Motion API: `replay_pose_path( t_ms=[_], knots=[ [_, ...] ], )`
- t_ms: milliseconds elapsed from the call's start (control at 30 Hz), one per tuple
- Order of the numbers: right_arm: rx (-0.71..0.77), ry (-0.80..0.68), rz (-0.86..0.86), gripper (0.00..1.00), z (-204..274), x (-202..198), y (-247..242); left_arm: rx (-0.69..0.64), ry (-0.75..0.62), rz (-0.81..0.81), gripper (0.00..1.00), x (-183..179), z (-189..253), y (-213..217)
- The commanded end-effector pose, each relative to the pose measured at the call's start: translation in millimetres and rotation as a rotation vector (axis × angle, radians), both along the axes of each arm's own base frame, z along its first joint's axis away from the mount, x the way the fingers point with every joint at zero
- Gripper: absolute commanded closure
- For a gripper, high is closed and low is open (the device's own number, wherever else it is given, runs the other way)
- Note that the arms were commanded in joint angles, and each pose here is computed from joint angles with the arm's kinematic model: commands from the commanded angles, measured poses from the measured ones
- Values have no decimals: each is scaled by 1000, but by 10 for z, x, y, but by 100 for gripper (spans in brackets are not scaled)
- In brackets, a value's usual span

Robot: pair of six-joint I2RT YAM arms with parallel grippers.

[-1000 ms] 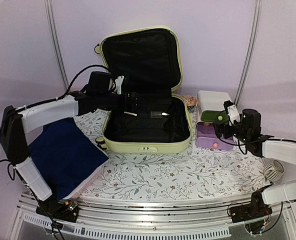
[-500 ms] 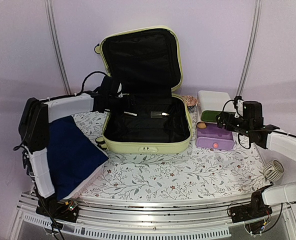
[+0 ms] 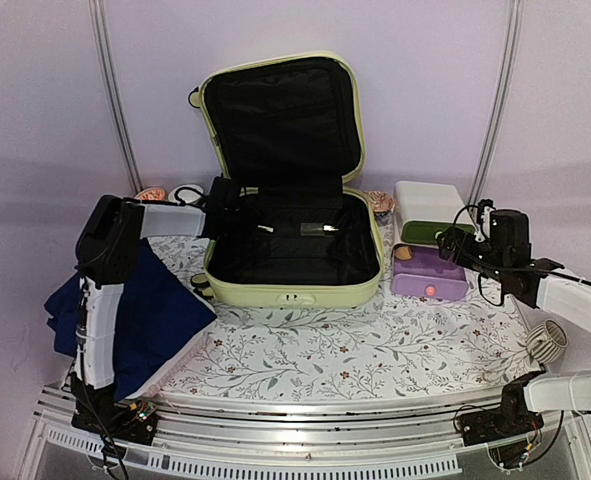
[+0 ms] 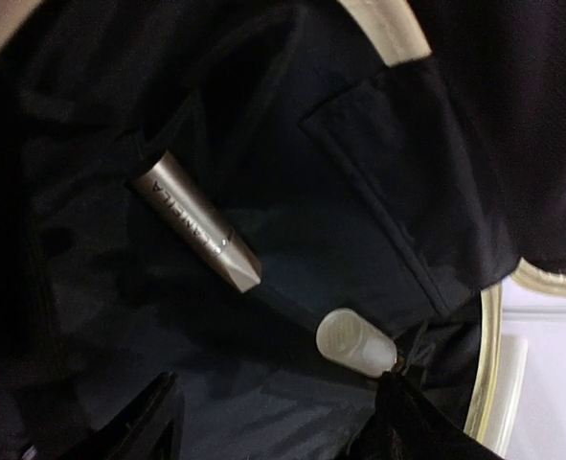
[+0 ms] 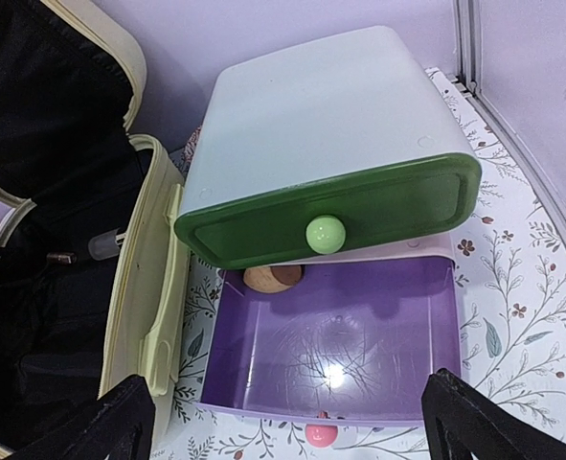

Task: Open, take out, and arrange the luggage

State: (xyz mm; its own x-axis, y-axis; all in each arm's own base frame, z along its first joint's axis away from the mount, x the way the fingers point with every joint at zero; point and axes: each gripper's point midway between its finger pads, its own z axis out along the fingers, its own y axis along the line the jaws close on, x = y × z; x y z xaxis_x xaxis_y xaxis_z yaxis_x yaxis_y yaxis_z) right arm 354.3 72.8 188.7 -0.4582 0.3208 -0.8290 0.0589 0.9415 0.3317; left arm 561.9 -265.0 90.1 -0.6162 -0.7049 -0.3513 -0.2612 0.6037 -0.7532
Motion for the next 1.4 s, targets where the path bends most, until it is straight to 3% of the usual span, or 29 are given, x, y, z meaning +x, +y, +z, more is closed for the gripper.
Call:
replay_pose_path(
  t_ms=[0,133,200,600,933,1367],
  knots=[
    [5,-18,-46,0,22,-37,-94,-77,58,127,30,175,7,0],
    [-2,-33,-54,0,38,-37,-116,-39,188,255,34,209,-229,117],
    [-2,-39,-52,1,38,-30,-113,-39,227,304,41,223,-318,136],
    [10,-73,-25,1,119,-39,-71,-93,239,424,47,438,-517,69],
    [6,-86,-26,1,122,-81,-89,-125,311,499,43,314,-775,92],
    [16,-76,-18,1,48,-50,-61,-170,370,452,41,-22,-754,-83]
  ],
)
